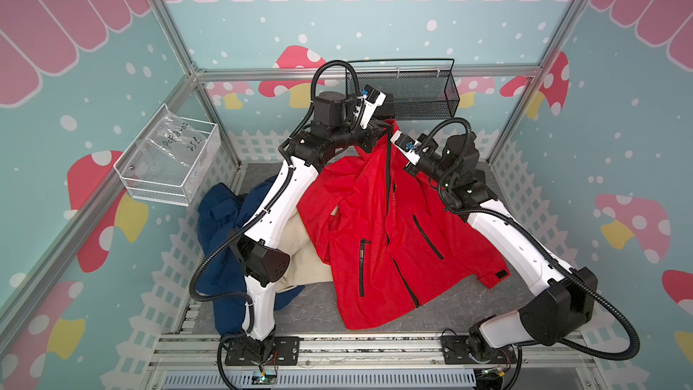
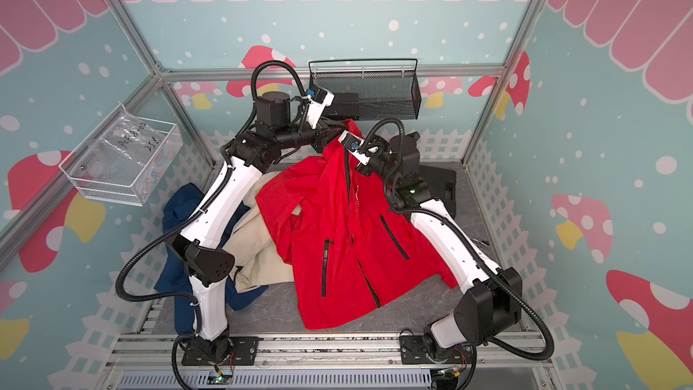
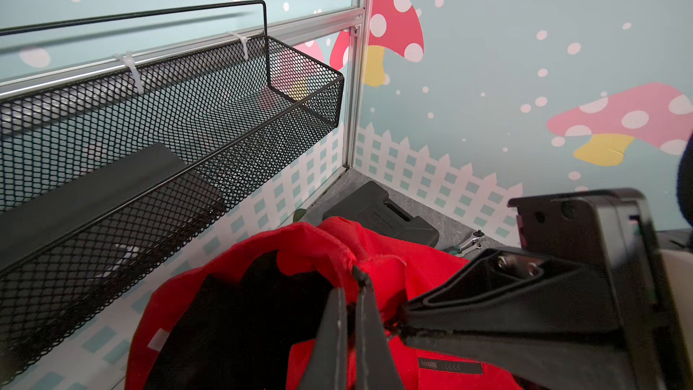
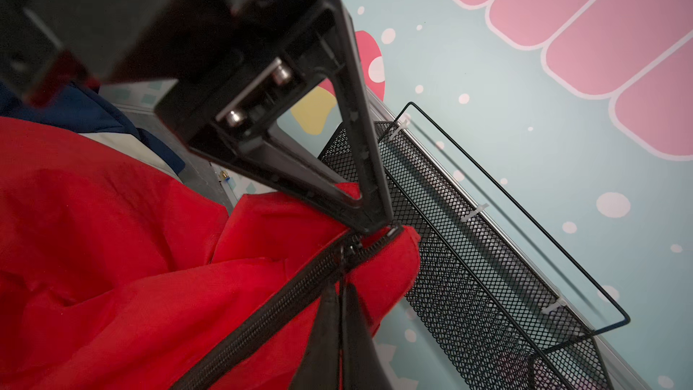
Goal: Unzip the jacket
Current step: Unzip the zipper on the jacket.
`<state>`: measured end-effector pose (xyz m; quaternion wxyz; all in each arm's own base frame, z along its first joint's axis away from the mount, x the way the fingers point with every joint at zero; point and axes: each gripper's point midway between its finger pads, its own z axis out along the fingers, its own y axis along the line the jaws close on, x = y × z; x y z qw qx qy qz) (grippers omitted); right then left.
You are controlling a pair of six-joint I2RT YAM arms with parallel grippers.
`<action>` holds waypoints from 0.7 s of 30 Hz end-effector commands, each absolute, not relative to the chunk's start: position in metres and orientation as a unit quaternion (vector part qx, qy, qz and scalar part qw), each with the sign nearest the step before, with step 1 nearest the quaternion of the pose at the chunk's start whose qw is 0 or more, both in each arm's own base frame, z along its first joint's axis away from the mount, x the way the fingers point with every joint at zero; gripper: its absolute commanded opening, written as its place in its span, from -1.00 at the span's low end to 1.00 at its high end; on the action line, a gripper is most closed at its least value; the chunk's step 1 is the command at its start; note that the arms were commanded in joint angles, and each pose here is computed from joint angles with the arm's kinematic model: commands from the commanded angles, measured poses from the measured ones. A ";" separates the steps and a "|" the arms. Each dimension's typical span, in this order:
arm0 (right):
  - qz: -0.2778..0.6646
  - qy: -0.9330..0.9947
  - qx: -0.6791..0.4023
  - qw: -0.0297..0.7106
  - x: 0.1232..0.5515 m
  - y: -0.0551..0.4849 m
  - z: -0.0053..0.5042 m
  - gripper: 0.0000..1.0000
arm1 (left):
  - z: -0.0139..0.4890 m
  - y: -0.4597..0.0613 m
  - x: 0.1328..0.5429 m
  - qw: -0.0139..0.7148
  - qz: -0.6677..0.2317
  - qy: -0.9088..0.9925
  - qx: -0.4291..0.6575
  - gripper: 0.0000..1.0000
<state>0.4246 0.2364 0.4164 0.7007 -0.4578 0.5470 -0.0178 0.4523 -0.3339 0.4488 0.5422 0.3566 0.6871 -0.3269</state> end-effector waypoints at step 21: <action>-0.058 0.639 -0.534 0.551 0.409 0.230 0.290 -1.00 | 0.546 -0.296 0.496 0.693 -0.311 0.592 0.269 -1.00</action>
